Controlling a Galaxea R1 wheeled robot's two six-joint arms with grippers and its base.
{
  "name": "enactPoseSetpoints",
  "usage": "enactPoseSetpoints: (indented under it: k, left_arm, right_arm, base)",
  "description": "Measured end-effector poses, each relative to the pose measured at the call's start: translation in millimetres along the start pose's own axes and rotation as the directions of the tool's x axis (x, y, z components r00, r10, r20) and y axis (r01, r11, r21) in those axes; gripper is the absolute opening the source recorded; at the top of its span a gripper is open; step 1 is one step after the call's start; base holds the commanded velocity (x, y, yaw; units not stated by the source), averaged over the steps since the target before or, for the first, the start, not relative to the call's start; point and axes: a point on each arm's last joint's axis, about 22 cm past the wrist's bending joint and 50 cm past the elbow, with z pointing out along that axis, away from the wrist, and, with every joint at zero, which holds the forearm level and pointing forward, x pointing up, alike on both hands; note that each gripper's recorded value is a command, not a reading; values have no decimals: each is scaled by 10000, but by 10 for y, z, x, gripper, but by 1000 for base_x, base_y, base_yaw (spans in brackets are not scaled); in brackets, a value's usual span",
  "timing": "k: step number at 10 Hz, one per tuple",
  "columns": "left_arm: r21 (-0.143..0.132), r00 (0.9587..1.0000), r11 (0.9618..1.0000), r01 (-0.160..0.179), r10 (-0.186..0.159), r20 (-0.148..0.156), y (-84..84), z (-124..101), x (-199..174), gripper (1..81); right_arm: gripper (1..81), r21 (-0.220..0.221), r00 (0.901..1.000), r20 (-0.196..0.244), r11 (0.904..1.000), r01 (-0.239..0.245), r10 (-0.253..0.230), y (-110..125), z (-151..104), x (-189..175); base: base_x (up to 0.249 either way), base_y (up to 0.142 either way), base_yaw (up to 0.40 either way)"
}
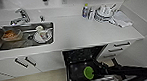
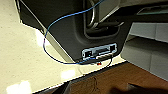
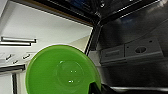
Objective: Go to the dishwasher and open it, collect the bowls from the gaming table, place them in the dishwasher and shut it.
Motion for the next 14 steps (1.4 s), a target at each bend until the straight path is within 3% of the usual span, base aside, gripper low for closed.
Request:
enactPoseSetpoints:
  k: [4, 5, 7, 10, 11, 12, 14]
  left_arm:
    - [-42, 10000, 10000, 7, -7, -4, 29, 12, 0, 811]
    - [-64, 10000, 10000, 14, -14, 9, 57, 26, -4, 811]
    - [-108, 10000, 9999, 31, -31, 25, 101, 46, -10, 811]
    - [-64, 9999, 9999, 93, -93, 52, 86, 43, -15, 811]
    - [-39, 9999, 9999, 123, -123, 52, 75, 40, -15, 811]
    - [33, 9996, 9996, 284, -284, 33, 56, 39, -9, 811]
    - [208, 9991, 9989, 424, -424, -15, -5, 33, 7, 811]
  right_arm:
    - [10, -199, 9979, -645, 9998, 47, -59, -44, -128, 538]
    - [811, -270, 9966, -825, 9996, -60, 38, -25, -173, 666]
    - [811, -332, 9939, -1101, 9994, 8, -44, -45, -257, 871]
    - [811, -394, 9945, -1031, 9990, -217, 175, 55, -262, 791]
    - [811, -607, 9961, -791, 9972, -443, 395, 208, -246, 627]
    - [811, -1060, 9970, -201, 9914, -764, 747, 449, -208, 289]
    - [811, -1437, 9879, 676, 9812, -1291, 1398, 758, -166, -390]
  base:
    - [0, 0, 0]
    - [0, 0, 0]
    - [0, 0, 0]
    - [0, 0, 0]
    - [0, 0, 0]
    - [0, 0, 0]
    - [0, 0, 0]
